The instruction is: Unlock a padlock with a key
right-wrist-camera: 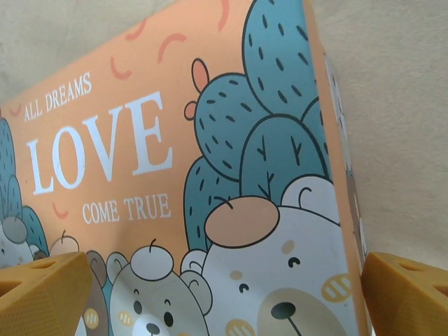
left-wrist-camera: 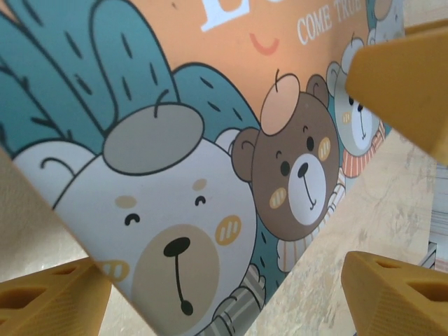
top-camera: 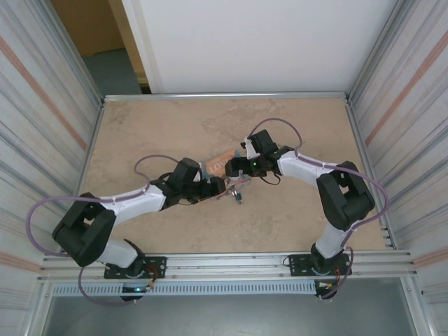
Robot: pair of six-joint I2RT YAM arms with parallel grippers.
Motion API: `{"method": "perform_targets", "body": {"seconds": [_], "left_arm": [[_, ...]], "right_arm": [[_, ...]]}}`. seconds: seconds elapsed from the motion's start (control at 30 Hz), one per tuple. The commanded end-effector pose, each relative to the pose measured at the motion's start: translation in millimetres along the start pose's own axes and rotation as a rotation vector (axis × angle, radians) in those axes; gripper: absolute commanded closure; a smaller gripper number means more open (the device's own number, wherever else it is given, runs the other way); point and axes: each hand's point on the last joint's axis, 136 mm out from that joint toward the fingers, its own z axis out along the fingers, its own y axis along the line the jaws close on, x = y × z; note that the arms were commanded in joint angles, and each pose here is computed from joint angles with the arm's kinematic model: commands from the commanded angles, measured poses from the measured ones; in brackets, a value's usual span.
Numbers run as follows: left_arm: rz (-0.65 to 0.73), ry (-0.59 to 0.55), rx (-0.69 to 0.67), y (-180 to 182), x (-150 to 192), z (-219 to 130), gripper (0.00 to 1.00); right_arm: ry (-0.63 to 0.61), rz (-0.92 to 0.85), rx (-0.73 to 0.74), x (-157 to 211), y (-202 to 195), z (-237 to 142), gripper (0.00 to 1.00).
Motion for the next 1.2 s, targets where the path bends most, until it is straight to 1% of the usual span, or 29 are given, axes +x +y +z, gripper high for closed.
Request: {"method": "perform_targets", "body": {"seconds": [0.0,0.23,0.43,0.63,0.8,0.9,1.07,1.17], "left_arm": [[0.017,-0.062,0.094,-24.7,-8.1,-10.7,0.14],[0.052,-0.141,0.044,-20.8,-16.3,-36.7,0.14],[0.04,-0.199,0.024,-10.4,-21.3,-58.5,0.14],[0.066,-0.258,0.022,-16.6,-26.6,-84.2,0.14],[0.103,-0.273,0.074,-38.3,-33.3,-97.7,0.16],[0.121,-0.269,0.116,-53.7,-37.5,-100.3,0.2],[0.15,-0.246,0.156,-73.5,-44.1,-97.5,0.28],[0.153,-0.227,0.152,-78.4,-47.7,-91.4,0.3]], "right_arm": [[0.018,-0.049,-0.108,3.6,29.5,-3.7,0.03],[-0.075,0.002,-0.068,-6.1,-4.4,-42.2,0.02],[-0.145,0.027,-0.024,2.6,-30.6,-79.4,0.01],[-0.18,0.011,-0.071,24.5,-27.0,-103.2,0.02],[-0.197,0.031,-0.122,41.9,-20.6,-112.3,0.03],[-0.196,0.056,-0.155,51.0,-18.3,-112.2,0.03],[-0.182,0.086,-0.226,64.1,-12.3,-105.5,0.05],[-0.165,0.08,-0.236,70.4,-10.1,-99.8,0.05]]}}
